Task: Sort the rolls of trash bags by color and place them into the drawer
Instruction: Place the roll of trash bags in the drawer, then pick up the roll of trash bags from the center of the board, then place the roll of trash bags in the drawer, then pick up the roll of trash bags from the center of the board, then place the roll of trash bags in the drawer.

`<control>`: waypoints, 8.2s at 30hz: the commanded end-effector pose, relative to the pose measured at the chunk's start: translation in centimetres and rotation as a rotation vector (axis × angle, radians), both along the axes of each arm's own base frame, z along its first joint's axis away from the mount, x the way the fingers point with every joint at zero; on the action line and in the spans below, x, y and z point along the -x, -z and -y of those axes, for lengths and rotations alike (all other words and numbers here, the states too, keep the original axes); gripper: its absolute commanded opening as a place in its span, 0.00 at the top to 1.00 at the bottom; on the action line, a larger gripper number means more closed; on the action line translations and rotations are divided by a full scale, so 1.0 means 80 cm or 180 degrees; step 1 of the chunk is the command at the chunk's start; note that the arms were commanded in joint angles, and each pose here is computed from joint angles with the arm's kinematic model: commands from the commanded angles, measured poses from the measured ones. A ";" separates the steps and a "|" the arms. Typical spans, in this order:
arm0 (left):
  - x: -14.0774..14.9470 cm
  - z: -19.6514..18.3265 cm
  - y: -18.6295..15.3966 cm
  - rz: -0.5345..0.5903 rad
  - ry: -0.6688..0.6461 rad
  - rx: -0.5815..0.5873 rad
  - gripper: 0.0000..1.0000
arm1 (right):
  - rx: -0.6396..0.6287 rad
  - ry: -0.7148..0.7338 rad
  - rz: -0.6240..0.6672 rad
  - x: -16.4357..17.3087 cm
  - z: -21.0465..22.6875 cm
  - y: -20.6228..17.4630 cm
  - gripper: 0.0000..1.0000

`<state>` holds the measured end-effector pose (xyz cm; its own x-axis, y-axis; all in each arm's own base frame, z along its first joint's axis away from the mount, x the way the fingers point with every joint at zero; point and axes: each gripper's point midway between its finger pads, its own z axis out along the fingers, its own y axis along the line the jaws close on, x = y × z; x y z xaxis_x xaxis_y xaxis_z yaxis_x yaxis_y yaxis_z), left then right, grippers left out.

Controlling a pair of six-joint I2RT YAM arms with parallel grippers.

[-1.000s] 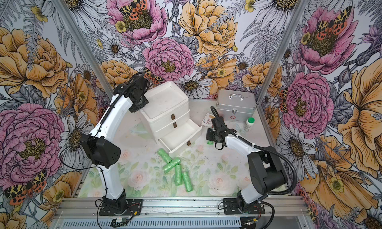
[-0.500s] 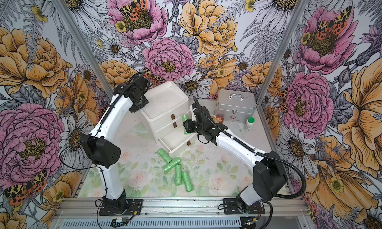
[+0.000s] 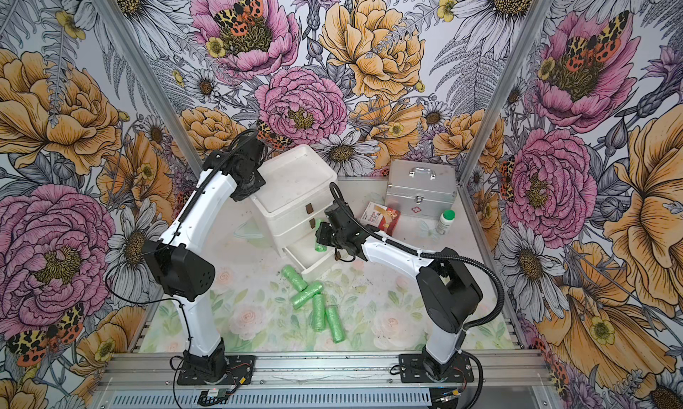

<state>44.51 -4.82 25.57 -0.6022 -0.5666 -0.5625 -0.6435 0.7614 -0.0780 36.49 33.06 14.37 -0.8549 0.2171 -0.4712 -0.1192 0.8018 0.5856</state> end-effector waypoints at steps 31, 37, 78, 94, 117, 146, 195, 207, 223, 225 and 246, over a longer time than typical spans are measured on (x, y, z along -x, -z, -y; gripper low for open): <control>0.043 0.033 0.074 -0.0830 0.0101 0.0308 1.00 | -0.0425 0.0816 -0.0496 -0.038 -0.044 0.052 0.58; 0.044 0.033 0.074 -0.0832 0.0106 0.0300 1.00 | -0.0475 0.0703 -0.0512 -0.035 -0.051 0.046 0.44; 0.039 0.038 0.072 -0.0807 0.0143 0.0321 1.00 | 0.1274 -0.1297 -0.0637 0.286 0.059 0.116 0.39; 0.041 0.038 0.075 -0.0836 0.0154 0.0316 1.00 | 0.1453 -0.1389 -0.0736 0.294 0.056 0.136 0.74; 0.040 0.047 0.066 -0.0777 0.0195 0.0387 1.00 | -0.0197 -0.0141 -0.0299 0.062 0.041 -0.060 0.81; 0.041 0.047 0.073 -0.0827 0.0201 0.0369 1.00 | -0.0565 0.1094 -0.0815 -0.007 0.003 0.009 0.75; 0.038 0.053 0.081 -0.0867 0.0224 0.0370 1.00 | 0.1284 -0.1173 -0.0679 0.250 -0.009 0.128 0.37; 0.040 0.049 0.084 -0.0900 0.0205 0.0352 1.00 | 0.1353 -0.1166 -0.0671 0.248 -0.006 0.131 0.78; 0.043 0.049 0.076 -0.0852 0.0213 0.0360 1.00 | 0.0323 -0.0864 -0.0422 0.148 0.052 -0.046 0.83; 0.043 0.048 0.075 -0.0847 0.0207 0.0363 1.00 | 0.0304 -0.0710 -0.0368 0.122 0.053 -0.056 0.83; 0.046 0.040 0.080 -0.0900 0.0191 0.0362 1.00 | -0.0164 0.0972 -0.0532 -0.032 0.022 -0.021 0.84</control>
<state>44.51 -4.86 25.51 -0.6016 -0.5612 -0.5684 -0.6411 0.7637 -0.0755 36.81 30.79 14.44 -0.8676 0.4021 -0.2926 0.1871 0.8091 0.5571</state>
